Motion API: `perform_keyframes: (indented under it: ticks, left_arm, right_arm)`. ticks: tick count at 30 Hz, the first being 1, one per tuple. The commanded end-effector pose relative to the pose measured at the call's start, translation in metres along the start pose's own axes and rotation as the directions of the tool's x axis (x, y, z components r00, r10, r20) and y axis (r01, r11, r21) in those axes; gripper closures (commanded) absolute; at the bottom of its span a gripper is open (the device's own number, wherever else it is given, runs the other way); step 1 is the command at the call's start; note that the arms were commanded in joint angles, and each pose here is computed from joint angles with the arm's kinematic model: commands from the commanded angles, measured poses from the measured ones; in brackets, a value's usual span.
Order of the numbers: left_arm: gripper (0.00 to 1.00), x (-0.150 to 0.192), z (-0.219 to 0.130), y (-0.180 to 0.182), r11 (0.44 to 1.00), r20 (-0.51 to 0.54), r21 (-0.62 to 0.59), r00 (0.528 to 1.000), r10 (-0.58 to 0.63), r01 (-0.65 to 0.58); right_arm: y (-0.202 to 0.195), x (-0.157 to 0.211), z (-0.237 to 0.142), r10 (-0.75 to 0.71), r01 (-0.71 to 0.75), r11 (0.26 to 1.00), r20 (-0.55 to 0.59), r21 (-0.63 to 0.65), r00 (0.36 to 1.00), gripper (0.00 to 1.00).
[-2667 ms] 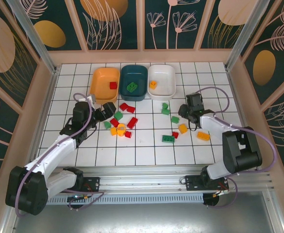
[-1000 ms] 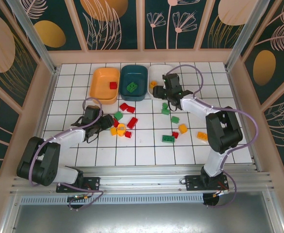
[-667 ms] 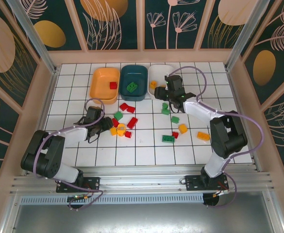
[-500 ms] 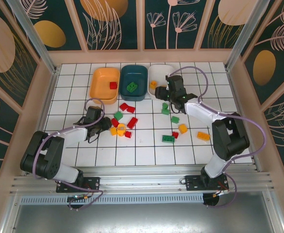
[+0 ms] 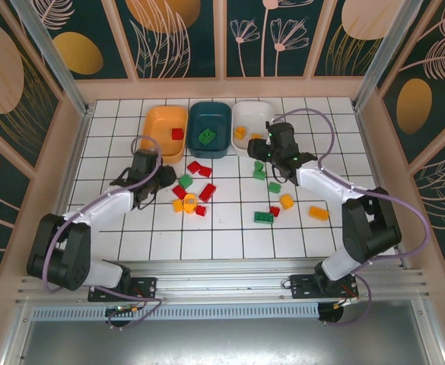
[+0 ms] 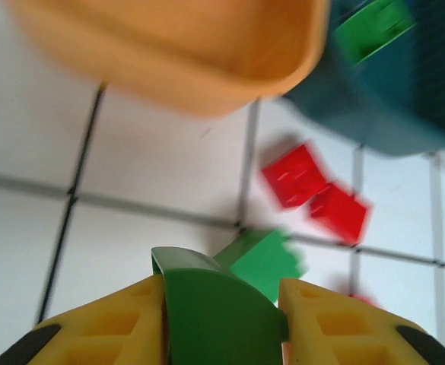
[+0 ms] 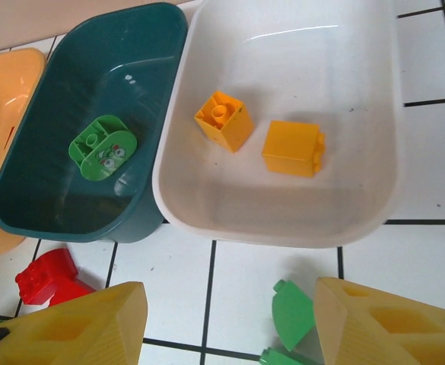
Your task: Sort the legos into containers by color
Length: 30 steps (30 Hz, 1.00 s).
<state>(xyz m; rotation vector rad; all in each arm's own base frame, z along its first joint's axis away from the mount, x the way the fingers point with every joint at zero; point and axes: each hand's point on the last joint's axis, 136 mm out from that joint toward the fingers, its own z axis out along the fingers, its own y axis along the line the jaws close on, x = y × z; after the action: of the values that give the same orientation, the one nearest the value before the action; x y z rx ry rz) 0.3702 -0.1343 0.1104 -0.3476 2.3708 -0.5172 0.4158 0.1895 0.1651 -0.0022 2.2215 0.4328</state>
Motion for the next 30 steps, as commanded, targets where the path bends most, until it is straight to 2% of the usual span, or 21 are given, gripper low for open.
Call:
perform_keyframes:
  ticks: [1,5,7,13,17,19,23,27,30]
  left_arm:
    - [0.66,-0.028,0.013,-0.047,0.993,0.015,0.105,0.998,0.058,-0.060]
    - [0.65,-0.060,0.039,-0.099,0.970,0.050,0.226,0.996,0.077,-0.087]
    - [0.65,-0.065,0.063,-0.111,0.966,0.032,0.239,0.995,0.089,-0.094]
    - [0.63,-0.070,0.120,-0.132,0.963,-0.056,0.252,0.992,0.109,-0.092]
    - [0.56,-0.071,0.137,-0.139,0.962,-0.079,0.254,0.988,0.129,-0.105]
    - [0.45,-0.074,0.139,-0.145,0.958,-0.079,0.261,0.987,0.142,-0.117]
    - [0.30,-0.080,0.135,-0.149,0.956,-0.072,0.259,0.984,0.165,-0.141]
    - [0.30,-0.082,0.106,-0.154,0.945,-0.044,0.284,0.983,0.180,-0.160]
    - [0.30,-0.062,0.074,-0.146,0.938,-0.020,0.282,0.977,0.214,-0.200]
  right_arm:
    - [-0.010,-0.008,-0.013,0.044,-0.044,0.999,0.048,0.003,0.998,0.39]
    - [-0.017,-0.001,-0.022,0.066,-0.066,0.998,0.045,-0.006,0.997,0.39]
    - [-0.017,0.000,-0.025,0.068,-0.068,0.998,0.043,-0.010,0.997,0.39]
    - [-0.024,0.003,-0.033,0.049,-0.050,0.999,0.040,0.019,0.998,0.39]
    - [-0.029,-0.001,-0.039,0.040,-0.042,0.998,0.051,0.040,0.998,0.37]
    - [-0.029,-0.003,-0.041,0.041,-0.043,0.998,0.057,0.038,0.998,0.36]
    - [-0.030,-0.005,-0.042,0.038,-0.041,0.998,0.054,0.044,0.998,0.35]
    - [-0.030,-0.010,-0.046,0.031,-0.034,0.998,0.069,0.049,0.997,0.35]
    - [-0.031,-0.009,-0.050,0.026,-0.030,0.998,0.071,0.054,0.997,0.35]
